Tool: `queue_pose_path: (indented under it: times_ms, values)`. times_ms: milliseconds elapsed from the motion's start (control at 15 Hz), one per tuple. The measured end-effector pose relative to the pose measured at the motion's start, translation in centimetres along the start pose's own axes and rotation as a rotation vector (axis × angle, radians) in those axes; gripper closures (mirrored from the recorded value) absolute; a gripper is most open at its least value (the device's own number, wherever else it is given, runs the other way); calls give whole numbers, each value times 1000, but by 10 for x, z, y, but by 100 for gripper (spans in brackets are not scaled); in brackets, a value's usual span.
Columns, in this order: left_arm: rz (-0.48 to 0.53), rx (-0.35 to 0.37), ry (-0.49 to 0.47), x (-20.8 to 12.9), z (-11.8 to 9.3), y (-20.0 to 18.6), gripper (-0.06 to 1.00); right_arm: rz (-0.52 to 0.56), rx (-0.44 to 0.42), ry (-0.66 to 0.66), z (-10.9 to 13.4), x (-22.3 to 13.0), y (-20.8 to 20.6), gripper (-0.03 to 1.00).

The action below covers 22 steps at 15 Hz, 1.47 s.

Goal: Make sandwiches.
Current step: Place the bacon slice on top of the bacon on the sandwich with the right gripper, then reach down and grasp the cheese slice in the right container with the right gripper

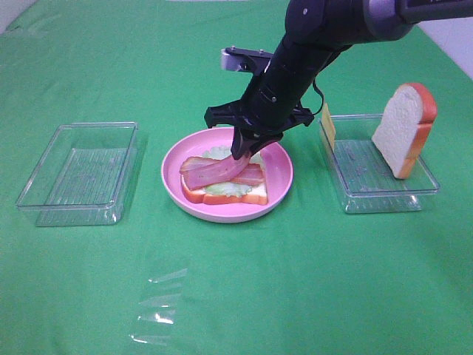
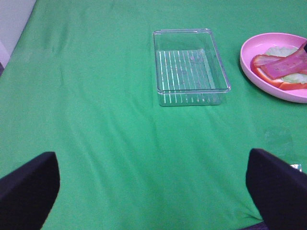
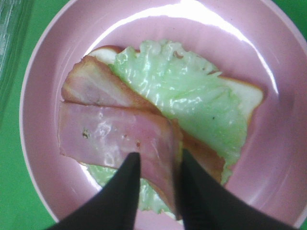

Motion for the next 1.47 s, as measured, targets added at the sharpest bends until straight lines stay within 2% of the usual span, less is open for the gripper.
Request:
queue_pose_path:
  times_ms: [67,133,200,333,533,667,800,1000,1067,1133,1267,1467]
  values:
    - [0,0,0,0,0,0,-3,-12,1,-1,1,2,-2,46]
    - [0,0,0,0,0,0,-3,-18,1,-5,1,3,-5,35]
    - [0,0,0,0,0,0,-3,-37,-7,-24,2,6,-15,9]
    - [0,-1,0,0,0,0,-3,-40,-16,-42,5,8,-31,2]
    - [-1,-3,-1,0,0,0,-3,22,-26,-37,9,3,-46,-1]
    - [-1,-3,-1,0,0,0,-3,28,-149,50,-3,12,-82,-1]
    - [-1,-3,-1,0,0,0,-3,-5,-194,82,-13,24,-100,-1]
    - [-1,-3,-1,0,0,0,-3,-39,-187,164,-43,48,-106,-1]
    - [-1,-3,-1,0,0,0,-3,-32,-194,194,-58,52,-102,-1]
    - [-1,-3,-2,0,0,0,-3,-11,-213,248,-86,56,-92,-1]
    - [-1,-3,-2,0,0,0,-3,3,-220,283,-106,57,-87,-1]
    - [-1,-3,-3,0,-1,0,-3,29,-213,308,-121,57,-77,-1]
Point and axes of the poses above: a point on each arm's last joint axis where the gripper is mounted, y pointing out along that axis toward the gripper, z along the wrist's bending axis when the last joint is at zero, x = y × z, the point moved 10 cm from there along y, pointing out along that axis toward the gripper, and after that the axes turned 15 degrees about y, right-handed, at the moved point
